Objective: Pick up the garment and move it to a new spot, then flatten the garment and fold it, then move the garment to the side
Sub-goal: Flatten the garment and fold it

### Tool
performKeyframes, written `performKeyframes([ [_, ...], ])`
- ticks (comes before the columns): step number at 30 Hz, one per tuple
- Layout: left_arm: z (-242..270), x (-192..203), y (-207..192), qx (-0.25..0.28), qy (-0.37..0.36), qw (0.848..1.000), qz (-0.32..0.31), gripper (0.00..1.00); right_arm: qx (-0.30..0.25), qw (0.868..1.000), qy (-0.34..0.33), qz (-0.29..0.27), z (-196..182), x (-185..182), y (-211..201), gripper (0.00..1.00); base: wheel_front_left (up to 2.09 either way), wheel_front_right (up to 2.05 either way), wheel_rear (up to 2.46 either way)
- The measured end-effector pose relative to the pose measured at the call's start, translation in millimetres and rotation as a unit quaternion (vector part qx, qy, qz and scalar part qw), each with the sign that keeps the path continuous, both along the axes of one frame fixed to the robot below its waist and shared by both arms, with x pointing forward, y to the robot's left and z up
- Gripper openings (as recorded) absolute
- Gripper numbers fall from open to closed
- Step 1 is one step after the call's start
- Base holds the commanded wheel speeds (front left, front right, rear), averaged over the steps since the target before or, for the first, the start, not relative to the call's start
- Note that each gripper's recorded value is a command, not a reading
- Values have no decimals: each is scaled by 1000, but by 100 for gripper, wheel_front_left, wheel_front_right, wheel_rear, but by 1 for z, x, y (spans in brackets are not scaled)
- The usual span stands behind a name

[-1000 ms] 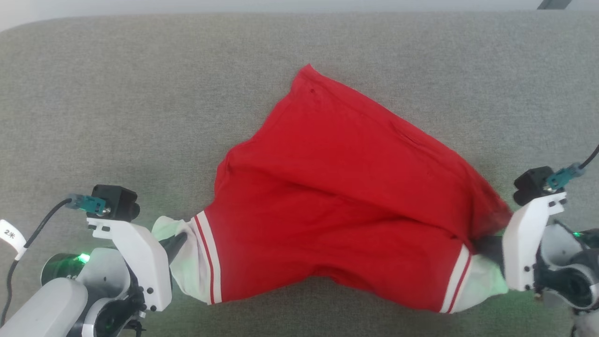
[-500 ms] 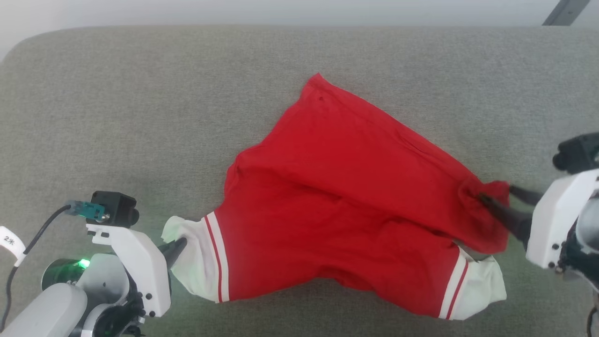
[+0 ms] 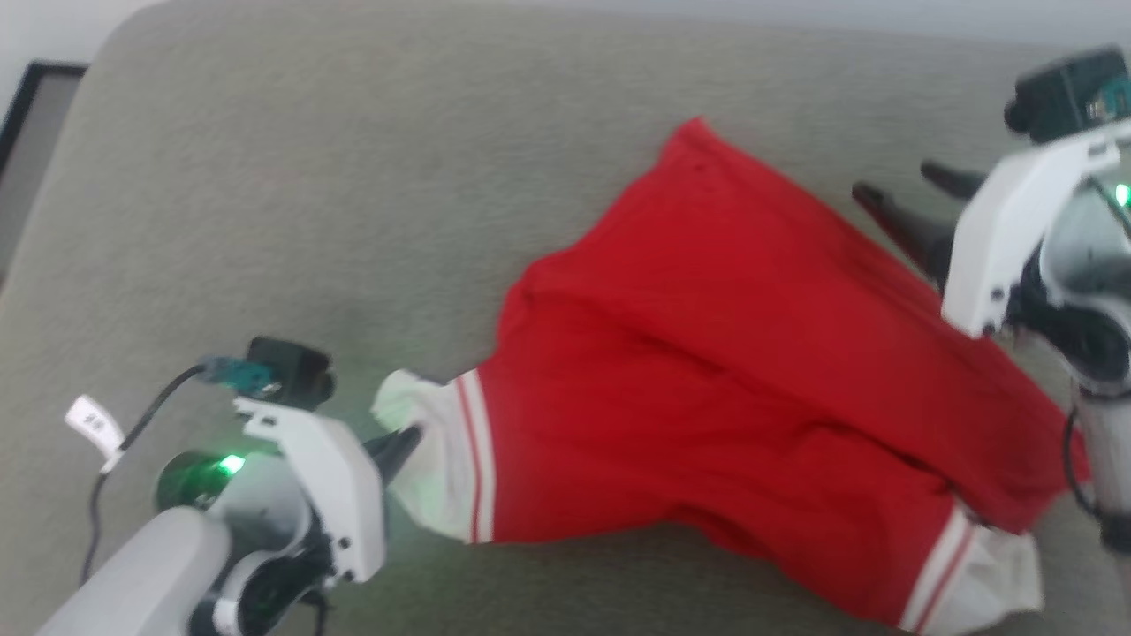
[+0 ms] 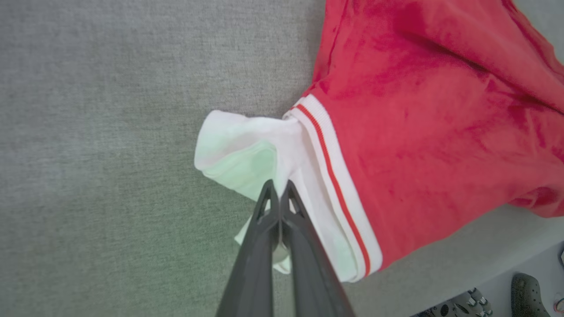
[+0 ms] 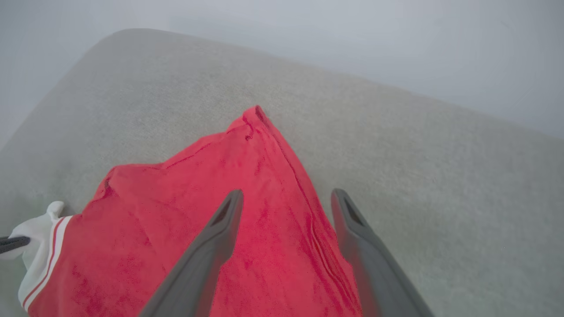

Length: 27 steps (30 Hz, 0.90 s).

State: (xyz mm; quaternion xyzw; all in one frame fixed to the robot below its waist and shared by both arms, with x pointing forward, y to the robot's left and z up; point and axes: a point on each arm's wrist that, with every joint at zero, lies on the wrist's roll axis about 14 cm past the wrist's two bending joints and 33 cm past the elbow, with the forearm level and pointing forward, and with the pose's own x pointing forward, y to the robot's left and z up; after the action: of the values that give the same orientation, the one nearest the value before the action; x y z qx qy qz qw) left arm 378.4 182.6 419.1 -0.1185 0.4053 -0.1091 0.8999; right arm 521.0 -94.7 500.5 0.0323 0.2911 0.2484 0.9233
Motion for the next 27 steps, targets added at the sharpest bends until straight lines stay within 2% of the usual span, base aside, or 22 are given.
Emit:
performKeyframes([
  [7,-7,-4,2,-3,4,1000,10,0,-32,998,32,47,-30,47,44,100,0,0,0],
  [13,-13,-7,6,-9,9,1000,25,0,-69,991,68,88,-60,64,73,100,0,0,0],
  [16,-18,-8,12,-10,14,999,37,0,-99,983,106,116,-85,64,85,100,0,0,0],
  [19,-26,-12,18,-8,25,998,48,0,-137,967,157,146,-116,54,89,100,0,0,0],
  [23,-33,-14,23,-7,32,998,59,0,-169,953,189,165,-130,52,88,100,0,0,0],
  [24,-34,-14,24,-7,34,998,60,0,-165,953,196,164,-131,51,88,46,0,0,0],
  [25,-34,-13,24,-7,34,998,59,0,-160,953,201,161,-131,52,87,0,0,0,0],
  [27,-35,-11,25,-6,32,998,61,0,-162,953,201,162,-131,52,85,0,0,0,0],
])
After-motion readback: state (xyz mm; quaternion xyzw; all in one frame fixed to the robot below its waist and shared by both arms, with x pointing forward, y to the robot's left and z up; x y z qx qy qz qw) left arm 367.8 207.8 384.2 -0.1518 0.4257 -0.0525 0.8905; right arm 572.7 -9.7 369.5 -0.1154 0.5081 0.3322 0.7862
